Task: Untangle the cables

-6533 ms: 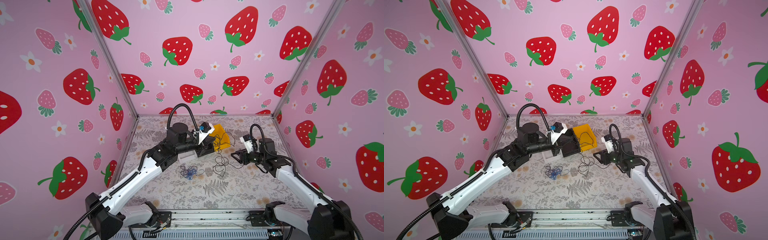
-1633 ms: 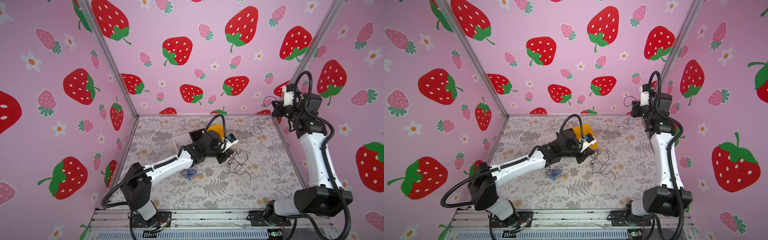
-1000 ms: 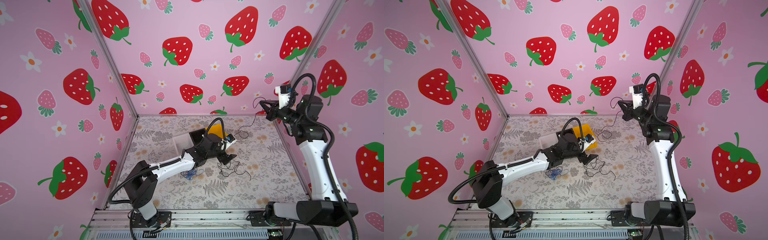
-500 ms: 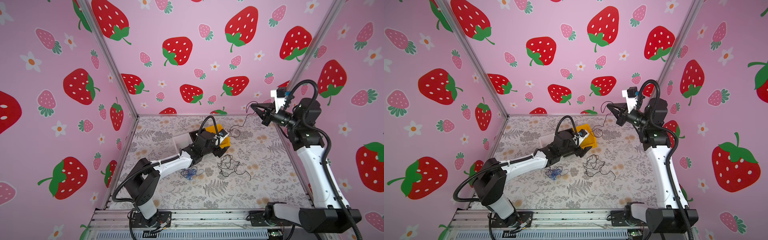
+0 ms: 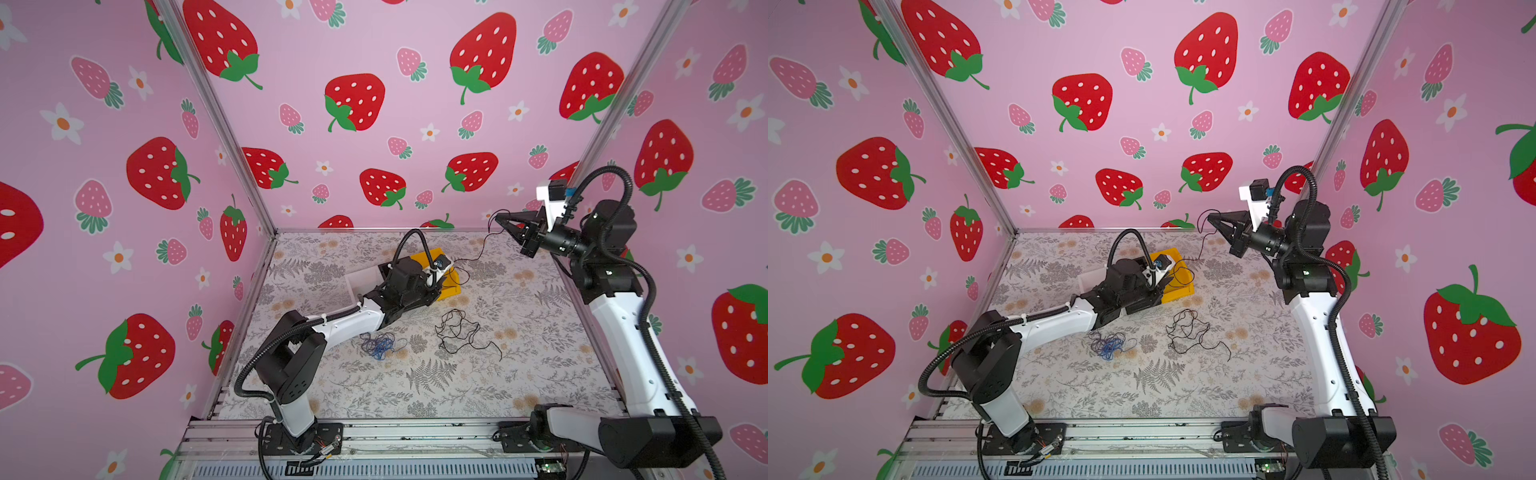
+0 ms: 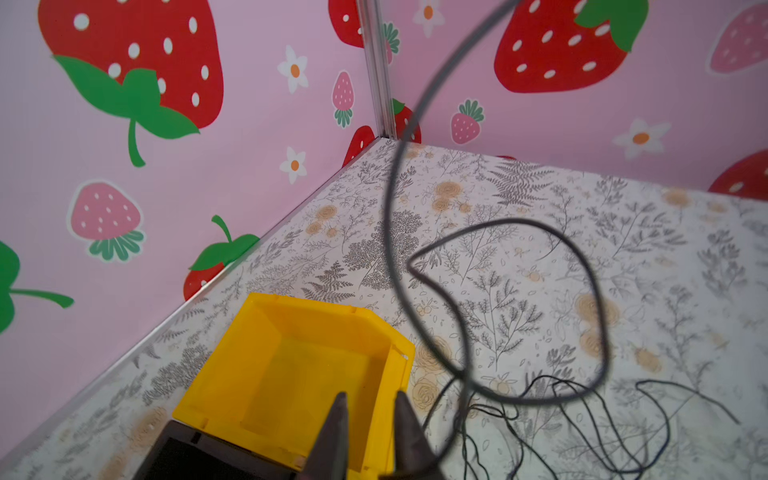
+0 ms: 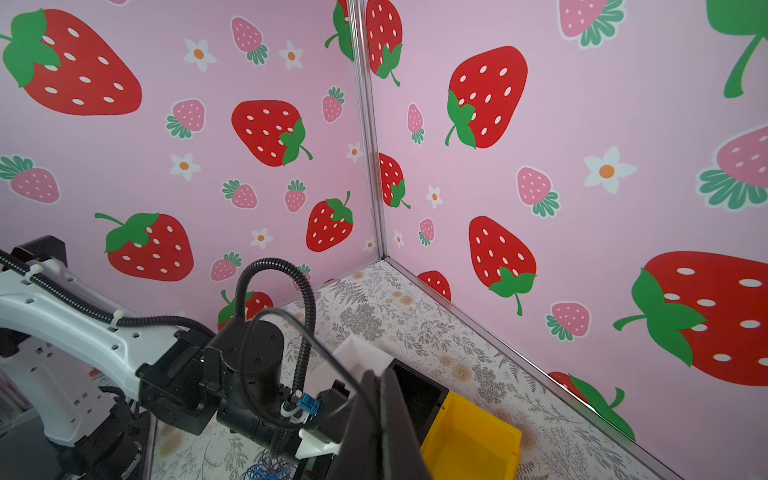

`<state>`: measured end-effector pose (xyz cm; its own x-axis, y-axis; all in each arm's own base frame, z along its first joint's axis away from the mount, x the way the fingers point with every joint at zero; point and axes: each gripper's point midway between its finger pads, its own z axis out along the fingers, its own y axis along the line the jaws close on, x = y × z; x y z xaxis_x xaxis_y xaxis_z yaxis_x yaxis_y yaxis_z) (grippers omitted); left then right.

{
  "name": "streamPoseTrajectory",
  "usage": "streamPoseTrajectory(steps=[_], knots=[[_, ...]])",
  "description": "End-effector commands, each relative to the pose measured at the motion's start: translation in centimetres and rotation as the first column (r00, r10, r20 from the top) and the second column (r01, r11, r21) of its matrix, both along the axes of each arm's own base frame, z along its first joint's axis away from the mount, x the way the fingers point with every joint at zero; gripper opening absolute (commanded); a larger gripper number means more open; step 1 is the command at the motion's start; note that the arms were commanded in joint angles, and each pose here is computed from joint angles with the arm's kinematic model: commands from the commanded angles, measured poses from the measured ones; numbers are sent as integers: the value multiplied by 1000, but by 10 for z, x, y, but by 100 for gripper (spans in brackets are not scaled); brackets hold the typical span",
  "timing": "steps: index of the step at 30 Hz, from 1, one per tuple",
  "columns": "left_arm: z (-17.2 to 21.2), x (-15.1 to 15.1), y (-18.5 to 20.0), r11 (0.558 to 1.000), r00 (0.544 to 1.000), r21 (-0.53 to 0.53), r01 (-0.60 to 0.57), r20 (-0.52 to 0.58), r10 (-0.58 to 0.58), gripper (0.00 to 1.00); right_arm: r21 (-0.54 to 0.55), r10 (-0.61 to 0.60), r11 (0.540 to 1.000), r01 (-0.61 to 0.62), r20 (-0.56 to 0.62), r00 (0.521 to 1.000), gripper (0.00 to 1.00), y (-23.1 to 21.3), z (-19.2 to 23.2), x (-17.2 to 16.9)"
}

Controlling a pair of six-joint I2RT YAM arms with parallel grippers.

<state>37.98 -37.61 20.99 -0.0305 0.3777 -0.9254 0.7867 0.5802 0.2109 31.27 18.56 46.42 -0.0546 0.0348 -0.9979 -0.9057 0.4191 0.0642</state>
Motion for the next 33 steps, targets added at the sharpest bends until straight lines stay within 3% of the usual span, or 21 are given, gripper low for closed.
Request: streamPoseTrajectory(steps=[1,6,12,16,21,27,33], knots=[[26,3,-6,999,998,-46,16,59,-14,0,18,-7,1000,6,47,999,0,1,8,0],[22,-3,30,998,998,-11,-54,44,54,0,63,-167,984,167,-8,986,0,-11,4,41],[8,-5,113,976,975,4,-217,-45,217,0,85,-364,925,369,-73,929,0,-31,-14,95],[0,-2,158,945,941,35,-325,-88,327,0,104,-320,938,330,-103,942,0,-13,-26,110],[-14,-3,195,898,886,91,-430,-148,440,0,46,-213,975,219,-103,972,0,54,-51,113],[-34,-9,213,857,833,156,-491,-206,514,0,-65,-120,991,113,-118,986,0,135,-98,107],[-59,-3,223,825,793,190,-532,-228,564,0,-117,-52,993,33,-163,985,0,187,-140,100]])
